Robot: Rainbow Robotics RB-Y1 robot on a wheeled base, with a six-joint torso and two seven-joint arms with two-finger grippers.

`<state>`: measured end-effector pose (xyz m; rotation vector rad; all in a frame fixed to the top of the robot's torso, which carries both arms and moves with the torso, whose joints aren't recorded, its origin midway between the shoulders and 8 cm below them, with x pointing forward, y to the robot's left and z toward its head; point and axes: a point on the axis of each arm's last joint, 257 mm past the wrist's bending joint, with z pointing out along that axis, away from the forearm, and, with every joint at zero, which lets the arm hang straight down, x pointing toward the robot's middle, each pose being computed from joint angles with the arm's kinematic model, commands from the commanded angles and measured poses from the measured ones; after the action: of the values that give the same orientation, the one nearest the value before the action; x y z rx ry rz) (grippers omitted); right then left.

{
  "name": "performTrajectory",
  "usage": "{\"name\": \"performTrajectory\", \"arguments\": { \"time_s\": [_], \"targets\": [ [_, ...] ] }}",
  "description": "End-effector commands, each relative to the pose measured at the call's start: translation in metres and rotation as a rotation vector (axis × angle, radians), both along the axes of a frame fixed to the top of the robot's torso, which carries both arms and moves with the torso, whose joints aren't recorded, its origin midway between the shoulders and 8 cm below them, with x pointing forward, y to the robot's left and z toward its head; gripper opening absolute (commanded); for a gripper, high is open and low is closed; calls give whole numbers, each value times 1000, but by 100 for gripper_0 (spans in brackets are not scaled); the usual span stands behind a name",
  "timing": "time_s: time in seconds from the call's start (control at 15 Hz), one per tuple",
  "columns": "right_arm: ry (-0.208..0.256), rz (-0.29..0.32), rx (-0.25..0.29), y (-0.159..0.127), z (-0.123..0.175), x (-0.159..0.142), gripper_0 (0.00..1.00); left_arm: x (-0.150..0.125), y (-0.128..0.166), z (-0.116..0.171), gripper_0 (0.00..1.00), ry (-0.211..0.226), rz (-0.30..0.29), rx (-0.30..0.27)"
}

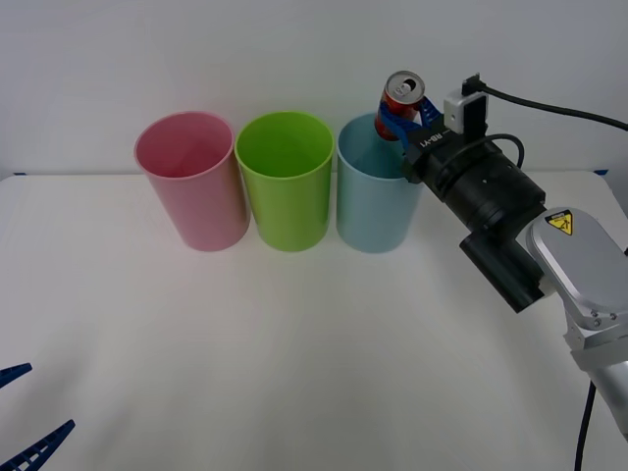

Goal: Put cans in the blue bin and PET bottles in the pink bin and trash in the green bin.

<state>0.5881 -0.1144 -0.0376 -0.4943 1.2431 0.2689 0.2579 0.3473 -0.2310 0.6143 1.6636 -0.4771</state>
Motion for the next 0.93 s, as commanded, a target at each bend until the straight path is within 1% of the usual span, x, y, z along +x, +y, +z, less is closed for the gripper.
{"name": "performTrajectory", "arguments": {
  "time_s": [0.07,0.47,0.6,0.67,0.73,0.93],
  "targets": [
    [9,-9,-17,-2,-7,3,0,0,0,0,100,0,0,0],
    [20,-19,-49,-3,-18,5,1,0,0,0,100,0,0,0],
    [16,-21,-64,-2,-20,5,77,0,0,0,100,0,0,0],
    [13,-21,-67,-2,-19,5,90,0,0,0,100,0,0,0],
    [13,-21,-68,-2,-19,5,95,0,0,0,100,0,0,0],
    [14,-19,-69,0,-20,5,98,0,0,0,100,0,0,0]
  ]
}}
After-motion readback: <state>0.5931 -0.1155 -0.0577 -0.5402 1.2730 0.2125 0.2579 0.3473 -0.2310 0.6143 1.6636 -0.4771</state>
